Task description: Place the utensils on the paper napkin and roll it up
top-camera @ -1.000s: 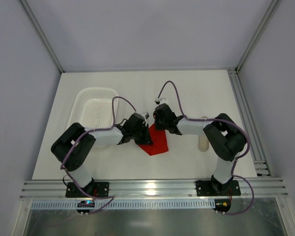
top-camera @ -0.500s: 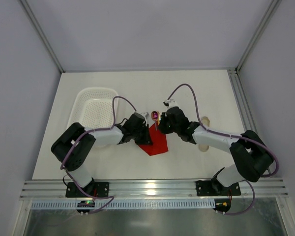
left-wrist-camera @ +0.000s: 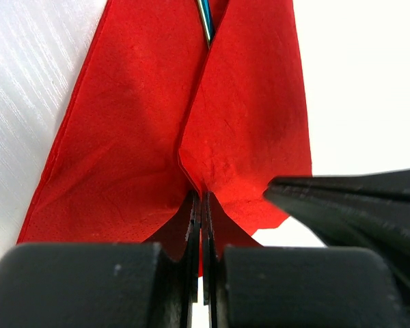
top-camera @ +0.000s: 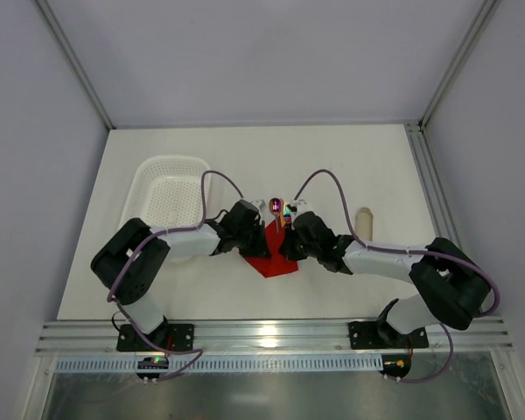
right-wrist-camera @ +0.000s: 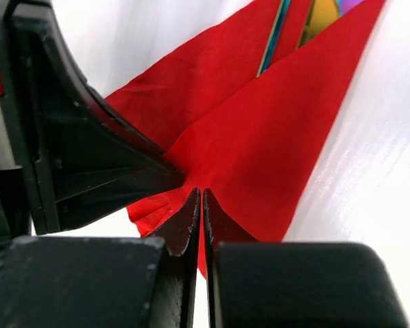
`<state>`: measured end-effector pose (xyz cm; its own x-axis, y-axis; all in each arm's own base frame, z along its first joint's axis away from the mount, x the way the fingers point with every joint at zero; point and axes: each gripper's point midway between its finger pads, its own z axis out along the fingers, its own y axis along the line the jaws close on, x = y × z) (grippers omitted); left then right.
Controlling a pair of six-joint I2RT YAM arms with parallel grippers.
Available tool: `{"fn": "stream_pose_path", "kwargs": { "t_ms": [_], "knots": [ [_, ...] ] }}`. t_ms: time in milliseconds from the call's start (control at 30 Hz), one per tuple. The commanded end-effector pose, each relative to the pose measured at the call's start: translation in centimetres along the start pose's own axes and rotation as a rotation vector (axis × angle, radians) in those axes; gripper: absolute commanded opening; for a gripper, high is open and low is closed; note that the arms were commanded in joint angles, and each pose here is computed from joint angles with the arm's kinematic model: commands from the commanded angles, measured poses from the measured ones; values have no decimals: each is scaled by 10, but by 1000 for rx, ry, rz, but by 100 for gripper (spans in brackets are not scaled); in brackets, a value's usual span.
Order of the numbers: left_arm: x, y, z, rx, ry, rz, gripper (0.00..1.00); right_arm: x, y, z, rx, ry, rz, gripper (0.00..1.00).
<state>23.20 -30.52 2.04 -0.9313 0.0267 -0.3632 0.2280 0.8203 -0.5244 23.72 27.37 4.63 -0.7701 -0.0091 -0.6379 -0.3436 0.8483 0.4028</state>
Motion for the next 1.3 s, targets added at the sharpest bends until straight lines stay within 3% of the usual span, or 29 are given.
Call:
{"fn": "stream_pose_path", "kwargs": {
  "t_ms": [0, 167, 267, 300, 400, 500, 600, 867, 1267],
  "knots": [
    [2, 8, -3, -48, 9, 4, 0, -7, 18, 5, -38, -38, 0, 4],
    [-4, 3, -6, -41, 1, 6, 1, 18, 3, 15, 17, 11, 17, 4],
    [-9, 3, -12, -64, -6, 11, 7, 29, -1, 18, 42, 43, -2, 4],
    [-16, -2, -15, -67, -22, 14, 11, 32, -7, 16, 76, 56, -8, 4],
    [-26, 1, -29, -118, -51, 25, 33, 39, -12, 14, 105, 75, -23, 4],
    [-31, 12, -46, -212, -85, 14, 46, 43, -14, 12, 110, 77, -24, 4],
    [-31, 28, -58, -308, -109, -9, 51, 42, -13, 10, 110, 71, -18, 4],
    [-1, 54, -56, -366, -82, -113, 57, 37, -9, 9, 96, 51, -3, 4],
    [20, 27, -27, -174, -60, -234, 55, 37, -7, 10, 86, 32, 28, 4]
  ]
}}
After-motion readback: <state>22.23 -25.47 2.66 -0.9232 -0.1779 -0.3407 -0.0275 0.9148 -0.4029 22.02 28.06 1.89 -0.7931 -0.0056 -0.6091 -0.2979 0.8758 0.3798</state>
